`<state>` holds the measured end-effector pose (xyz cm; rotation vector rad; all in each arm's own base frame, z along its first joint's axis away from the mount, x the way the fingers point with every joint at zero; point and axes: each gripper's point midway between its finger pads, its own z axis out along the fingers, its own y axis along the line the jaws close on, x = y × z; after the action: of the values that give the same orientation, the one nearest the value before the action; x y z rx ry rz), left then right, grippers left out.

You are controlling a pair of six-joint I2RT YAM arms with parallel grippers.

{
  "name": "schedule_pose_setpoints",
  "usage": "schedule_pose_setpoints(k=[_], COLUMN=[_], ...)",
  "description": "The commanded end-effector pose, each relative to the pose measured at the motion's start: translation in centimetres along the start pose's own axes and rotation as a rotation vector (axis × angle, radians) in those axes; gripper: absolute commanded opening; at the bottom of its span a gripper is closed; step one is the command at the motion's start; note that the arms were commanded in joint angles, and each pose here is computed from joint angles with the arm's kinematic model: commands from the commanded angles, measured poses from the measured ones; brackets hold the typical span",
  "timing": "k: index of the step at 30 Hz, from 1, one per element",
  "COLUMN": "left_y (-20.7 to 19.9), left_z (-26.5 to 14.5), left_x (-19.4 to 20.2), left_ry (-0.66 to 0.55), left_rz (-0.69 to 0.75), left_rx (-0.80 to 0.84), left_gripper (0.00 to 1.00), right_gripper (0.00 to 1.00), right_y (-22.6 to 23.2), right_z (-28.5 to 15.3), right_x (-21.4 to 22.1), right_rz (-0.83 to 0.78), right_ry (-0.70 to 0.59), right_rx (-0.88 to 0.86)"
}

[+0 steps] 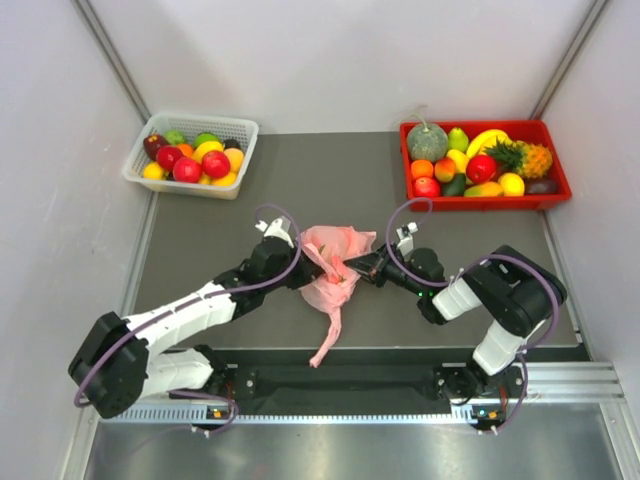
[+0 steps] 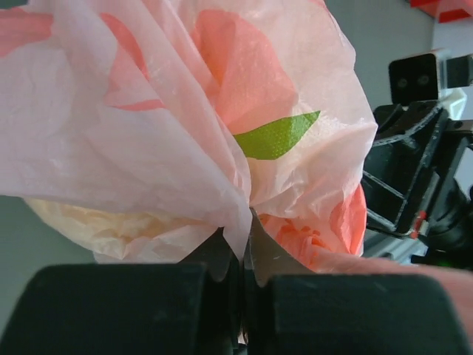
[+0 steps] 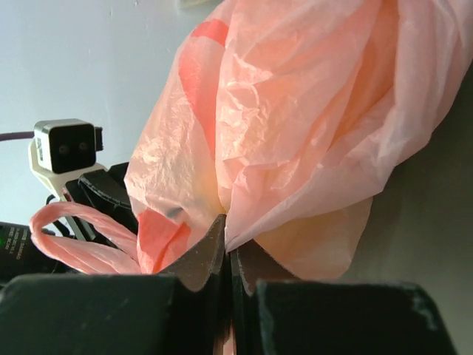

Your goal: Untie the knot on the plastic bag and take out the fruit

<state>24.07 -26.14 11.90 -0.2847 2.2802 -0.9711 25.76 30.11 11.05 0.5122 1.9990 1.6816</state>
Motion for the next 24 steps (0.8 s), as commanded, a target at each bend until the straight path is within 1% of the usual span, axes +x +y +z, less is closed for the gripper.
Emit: schedule_pose_setpoints(k=[1, 3, 4, 5, 6, 7, 8, 9, 10, 11, 12, 14, 15, 17, 19, 20, 21, 24], left_y=[0.2, 1.2, 1.8, 3.3, 3.5, 4.5, 5.6, 5.9, 6.9, 7.7, 7.8, 9.2, 9.3, 9.8, 10.0, 10.0, 10.1, 9.9], left_z=[-0.8, -1.8, -2.2, -2.7, -3.5, -4.0, -4.4, -5.0, -5.4, -5.6, -5.9, -6.2, -6.1, -6.2, -6.1, -6.1, -6.2, -6.2], left_x=[-2.1, -3.0, -3.5, -3.9, -4.6, -5.4, -5.6, -6.2, -7.2, -7.5, -7.8, -8.9, -9.1, -9.6, -9.8, -10.1, -10.2, -10.5], left_ry=[-0.104, -0.147, -0.171, -0.200, -0.231, -0.260, -0.272, -0.290, -0.315, -0.319, -0.320, -0.337, -0.332, -0.341, -0.341, -0.346, -0.346, -0.345], left_rz=[0.032, 0.067, 0.078, 0.107, 0.113, 0.113, 0.130, 0.129, 0.116, 0.125, 0.118, 0.106, 0.104, 0.108, 0.115, 0.123, 0.124, 0.129], left_rx=[-0.037, -0.086, -0.111, -0.171, -0.174, -0.207, -0.240, -0.239, -0.264, -0.279, -0.269, -0.290, -0.278, -0.295, -0.299, -0.298, -0.301, -0.292], left_gripper=[0.00, 0.00, 0.00, 0.00, 0.00, 0.00, 0.00, 0.00, 0.00, 0.00, 0.00, 0.00, 0.00, 0.00, 0.00, 0.00, 0.00, 0.00], right_gripper=[0.00, 0.00, 0.00, 0.00, 0.00, 0.00, 0.00, 0.00, 0.00, 0.00, 0.00, 0.00, 0.00, 0.00, 0.01, 0.04, 0.04, 0.07], right_y=[2.3, 1.3, 1.2, 0.1, -0.3, 0.1, -1.0, -1.4, -1.0, -1.1, -2.3, -1.2, -3.1, -1.6, -1.9, -1.2, -1.2, -0.9], right_z=[-0.3, -1.2, -1.8, -2.5, -3.1, -3.7, -4.5, -5.2, -5.8, -6.2, -6.6, -7.4, -7.9, -8.7, -10.2, -10.8, -11.5, -13.6], right_x=[-0.8, -1.3, -2.3, -2.5, -3.7, -4.2, -4.4, -5.8, -6.2, -6.7, -6.9, -8.6, -8.8, -10.5, -11.2, -12.3, -13.1, -14.5], right_rz=[-0.046, -0.036, -0.033, -0.021, -0.015, -0.019, -0.014, -0.013, -0.021, -0.044, -0.029, -0.095, -0.068, -0.156, -0.170, -0.208, -0.213, -0.249], right_ry=[-0.047, -0.067, -0.093, -0.102, -0.138, -0.152, -0.163, -0.203, -0.213, -0.226, -0.226, -0.270, -0.268, -0.323, -0.360, -0.409, -0.441, -0.488], right_rx=[-0.086, -0.057, -0.055, -0.020, -0.008, -0.015, 0.020, 0.035, 0.029, 0.041, 0.099, 0.105, 0.204, 0.236, 0.328, 0.351, 0.379, 0.466])
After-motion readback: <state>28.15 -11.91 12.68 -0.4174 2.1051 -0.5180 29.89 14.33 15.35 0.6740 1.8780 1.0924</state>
